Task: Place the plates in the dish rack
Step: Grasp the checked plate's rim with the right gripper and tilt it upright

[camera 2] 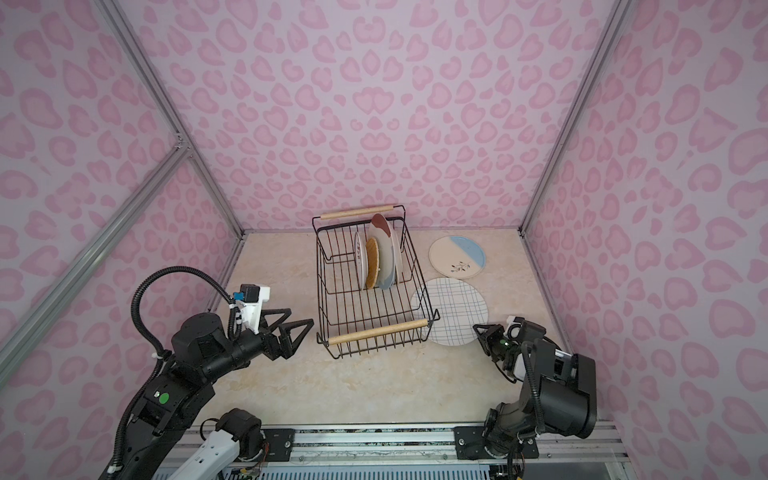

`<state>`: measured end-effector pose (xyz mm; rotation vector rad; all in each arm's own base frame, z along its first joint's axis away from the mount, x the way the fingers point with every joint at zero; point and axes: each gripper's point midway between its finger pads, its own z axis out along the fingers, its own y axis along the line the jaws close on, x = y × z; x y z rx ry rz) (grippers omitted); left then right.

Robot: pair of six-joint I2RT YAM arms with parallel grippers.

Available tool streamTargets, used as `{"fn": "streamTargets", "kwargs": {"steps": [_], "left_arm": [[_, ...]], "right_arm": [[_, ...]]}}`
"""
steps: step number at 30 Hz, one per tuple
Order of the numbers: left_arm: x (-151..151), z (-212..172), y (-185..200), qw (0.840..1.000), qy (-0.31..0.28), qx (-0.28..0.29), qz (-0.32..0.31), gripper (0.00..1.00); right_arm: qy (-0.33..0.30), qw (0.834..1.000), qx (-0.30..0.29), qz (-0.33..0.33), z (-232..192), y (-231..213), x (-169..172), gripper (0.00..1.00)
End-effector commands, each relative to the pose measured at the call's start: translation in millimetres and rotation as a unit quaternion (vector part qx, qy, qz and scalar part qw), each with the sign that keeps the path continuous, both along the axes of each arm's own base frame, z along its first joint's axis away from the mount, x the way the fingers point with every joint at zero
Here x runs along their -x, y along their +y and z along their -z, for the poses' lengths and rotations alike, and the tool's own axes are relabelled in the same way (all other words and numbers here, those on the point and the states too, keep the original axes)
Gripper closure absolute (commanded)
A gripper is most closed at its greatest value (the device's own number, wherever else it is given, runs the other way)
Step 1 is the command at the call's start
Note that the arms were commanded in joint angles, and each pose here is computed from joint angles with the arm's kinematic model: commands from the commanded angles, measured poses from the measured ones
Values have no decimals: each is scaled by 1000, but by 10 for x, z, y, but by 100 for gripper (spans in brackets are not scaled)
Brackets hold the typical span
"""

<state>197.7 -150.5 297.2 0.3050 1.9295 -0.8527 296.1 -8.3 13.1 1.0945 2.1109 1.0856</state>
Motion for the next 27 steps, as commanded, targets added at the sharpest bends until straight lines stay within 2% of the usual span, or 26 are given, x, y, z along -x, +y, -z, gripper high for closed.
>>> {"fn": "streamTargets", "kwargs": {"steps": [1,7,14,22,27], "left_arm": [[-30,-72,8,1000,-22,0,-3,3],[-35,-79,23,1000,-25,-2,-8,3],[-40,-72,33,1000,-24,-4,-11,3],[-49,-59,35,1000,-21,-5,-12,3],[-47,-57,36,1000,-20,-4,-13,3]], "right_arm": [[100,994,8,46,415,-80,232,77],[98,994,-1,45,476,-49,209,90],[87,995,34,42,287,-107,218,97],[44,989,128,61,-350,-326,195,100],[6,983,161,86,-728,-426,167,100]]}}
